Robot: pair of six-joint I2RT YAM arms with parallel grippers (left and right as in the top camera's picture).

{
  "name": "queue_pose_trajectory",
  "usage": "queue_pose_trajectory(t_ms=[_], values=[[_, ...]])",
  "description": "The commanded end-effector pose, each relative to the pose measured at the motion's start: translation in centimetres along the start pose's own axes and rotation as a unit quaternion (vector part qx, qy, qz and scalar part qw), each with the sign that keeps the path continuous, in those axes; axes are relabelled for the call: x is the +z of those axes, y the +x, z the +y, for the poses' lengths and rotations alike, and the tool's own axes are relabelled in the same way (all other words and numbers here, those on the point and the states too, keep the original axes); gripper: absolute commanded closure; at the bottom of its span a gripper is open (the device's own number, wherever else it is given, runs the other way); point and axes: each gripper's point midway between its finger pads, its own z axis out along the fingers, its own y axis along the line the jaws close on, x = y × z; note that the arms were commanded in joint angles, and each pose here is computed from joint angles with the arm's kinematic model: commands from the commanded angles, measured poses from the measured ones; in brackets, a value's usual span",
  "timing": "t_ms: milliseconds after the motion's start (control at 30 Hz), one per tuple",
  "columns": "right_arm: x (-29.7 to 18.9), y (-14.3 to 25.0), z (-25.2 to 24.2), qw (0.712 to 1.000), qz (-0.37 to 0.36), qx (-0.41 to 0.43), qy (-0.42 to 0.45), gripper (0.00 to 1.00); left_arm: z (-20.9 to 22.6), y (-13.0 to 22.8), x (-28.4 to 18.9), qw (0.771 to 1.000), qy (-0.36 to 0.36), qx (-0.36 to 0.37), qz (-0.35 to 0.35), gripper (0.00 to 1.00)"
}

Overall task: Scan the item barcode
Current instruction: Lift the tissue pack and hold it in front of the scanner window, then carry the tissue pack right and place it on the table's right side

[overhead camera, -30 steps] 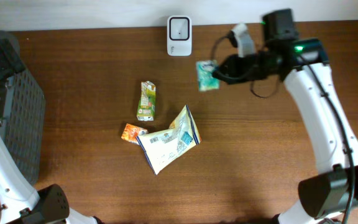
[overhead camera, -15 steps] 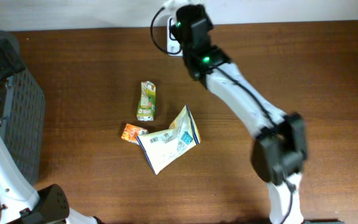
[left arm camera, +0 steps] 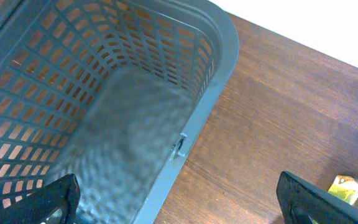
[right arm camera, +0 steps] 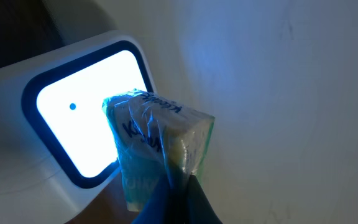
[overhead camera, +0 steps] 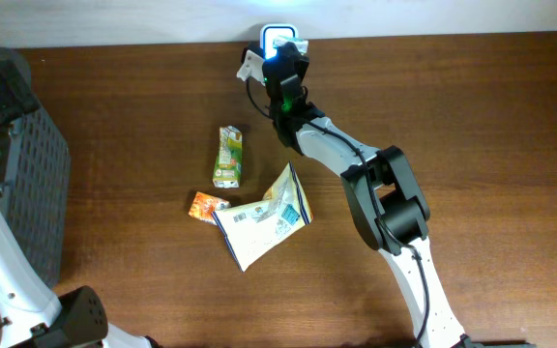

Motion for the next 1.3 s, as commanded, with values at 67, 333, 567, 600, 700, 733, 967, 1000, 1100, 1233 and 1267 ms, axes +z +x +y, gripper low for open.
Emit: queue_pose_trajectory(t_ms=[67,333,567,600,700,733,967,1000,1100,1233,1267], values=[[-0.7,-1.0,-1.5,1.000,-0.003,0.002,0.020,0.96,0.1,-0.2,-0.1,1.000,-0.001,0.006,-0.004,0.01],[-2.3,-3.8,-4.4,0.996,-0.030,0.008,0.079,0.96,0.1,-0.2,-0.1,1.000,-0.001,0.006,-0.004,0.01],[-2.6,-4.2,-4.6,0.996,-0.032,-0.003,0.080,0.96,0.1,-0.2,-0.1,1.000,-0.001,0.006,-0.004,0.01],[-2.6,-4.2,-4.8,0.996,-0.032,-0.002,0.081,0.96,0.1,-0.2,-0.1,1.000,-0.001,0.006,-0.004,0.01],[-3.0,-4.2,-5.7,0.997,-0.028,-0.008,0.073,0.96,0.1,-0.2,-0.1,1.000,-0.001,0.006,-0.003,0.01],[-3.2,-4.2,-5.9,0.998,-0.025,-0.013,0.064,0.96,0.1,-0.2,-0.1,1.000,-0.001,0.006,-0.004,0.01],[-7.1,-3.0,-14.8,0.990,-0.025,0.135,0.034,0.96,0.1,-0.2,-0.1,1.000,-0.001,0.006,-0.003,0.01],[-8.8,-2.5,-17.6,0.983,-0.024,0.179,0.033,0.96,0.1,-0.2,-0.1,1.000,-0.001,0.006,-0.004,0.01],[-12.2,-1.3,-20.3,0.975,-0.015,0.221,-0.005,0.96,0.1,-0.2,-0.1,1.000,-0.001,0.006,-0.004,0.01],[-18.1,1.1,-20.6,0.930,-0.021,0.332,-0.157,0.96,0.1,-0.2,-0.1,1.000,-0.001,0.006,-0.004,0.01],[-19.2,2.1,-20.7,0.910,-0.012,0.370,-0.186,0.96,0.1,-0.2,-0.1,1.000,-0.001,0.006,-0.004,0.01]])
